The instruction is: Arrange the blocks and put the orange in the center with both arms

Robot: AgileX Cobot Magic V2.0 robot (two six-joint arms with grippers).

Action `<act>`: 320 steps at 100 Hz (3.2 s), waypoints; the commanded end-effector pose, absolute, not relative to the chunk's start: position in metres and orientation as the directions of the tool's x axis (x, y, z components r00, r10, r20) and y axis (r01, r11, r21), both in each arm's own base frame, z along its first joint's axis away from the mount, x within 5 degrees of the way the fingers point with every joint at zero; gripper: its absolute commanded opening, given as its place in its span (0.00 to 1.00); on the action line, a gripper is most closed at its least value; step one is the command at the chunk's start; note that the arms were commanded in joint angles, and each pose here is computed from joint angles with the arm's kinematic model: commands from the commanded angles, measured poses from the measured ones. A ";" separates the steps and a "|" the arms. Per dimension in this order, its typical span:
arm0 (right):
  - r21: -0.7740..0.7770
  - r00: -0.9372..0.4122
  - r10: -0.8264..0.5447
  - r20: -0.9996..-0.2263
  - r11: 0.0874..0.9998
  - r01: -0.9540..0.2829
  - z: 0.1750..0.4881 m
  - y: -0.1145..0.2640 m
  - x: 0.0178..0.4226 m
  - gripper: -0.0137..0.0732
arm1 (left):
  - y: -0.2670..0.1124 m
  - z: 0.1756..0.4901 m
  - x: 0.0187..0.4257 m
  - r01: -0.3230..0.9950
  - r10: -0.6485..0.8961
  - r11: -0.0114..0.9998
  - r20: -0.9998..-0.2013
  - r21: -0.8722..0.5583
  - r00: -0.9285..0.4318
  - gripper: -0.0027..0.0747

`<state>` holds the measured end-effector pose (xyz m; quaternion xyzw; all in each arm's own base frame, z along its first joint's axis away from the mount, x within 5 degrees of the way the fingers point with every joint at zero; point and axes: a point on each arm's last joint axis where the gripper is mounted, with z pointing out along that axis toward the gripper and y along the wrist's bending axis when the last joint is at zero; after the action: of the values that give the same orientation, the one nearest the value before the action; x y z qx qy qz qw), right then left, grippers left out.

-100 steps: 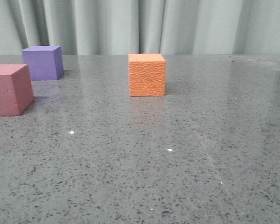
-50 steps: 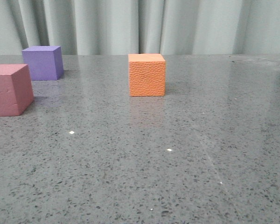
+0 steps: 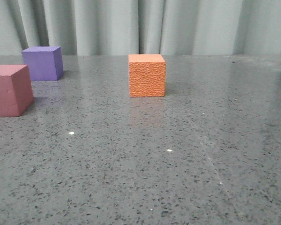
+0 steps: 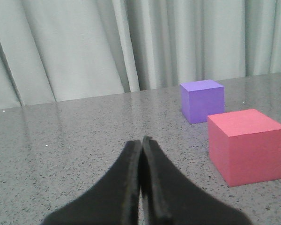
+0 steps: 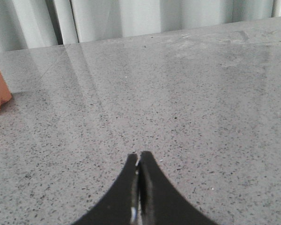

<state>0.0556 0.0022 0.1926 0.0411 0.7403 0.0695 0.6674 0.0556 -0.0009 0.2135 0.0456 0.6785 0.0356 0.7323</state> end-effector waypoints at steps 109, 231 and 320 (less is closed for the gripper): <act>0.152 0.043 0.154 -0.987 0.987 -0.059 0.205 0.003 0.054 0.08 | -0.003 0.212 0.053 0.015 0.101 0.994 -0.968 0.108 0.228 0.01; 0.152 0.043 0.154 -0.987 0.987 -0.059 0.205 0.003 0.054 0.08 | -0.004 0.472 0.157 0.030 -0.018 0.999 -0.998 -0.020 -0.064 0.01; 0.152 0.043 0.154 -0.987 0.987 -0.059 0.205 0.003 0.054 0.08 | -0.035 0.444 0.185 0.187 -0.047 0.977 -0.956 -0.105 -0.290 0.86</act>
<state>0.0565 0.0026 0.1916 0.0399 0.7299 0.0726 0.6785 0.1779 -0.0202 0.4277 0.0304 0.8332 -0.0560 0.5494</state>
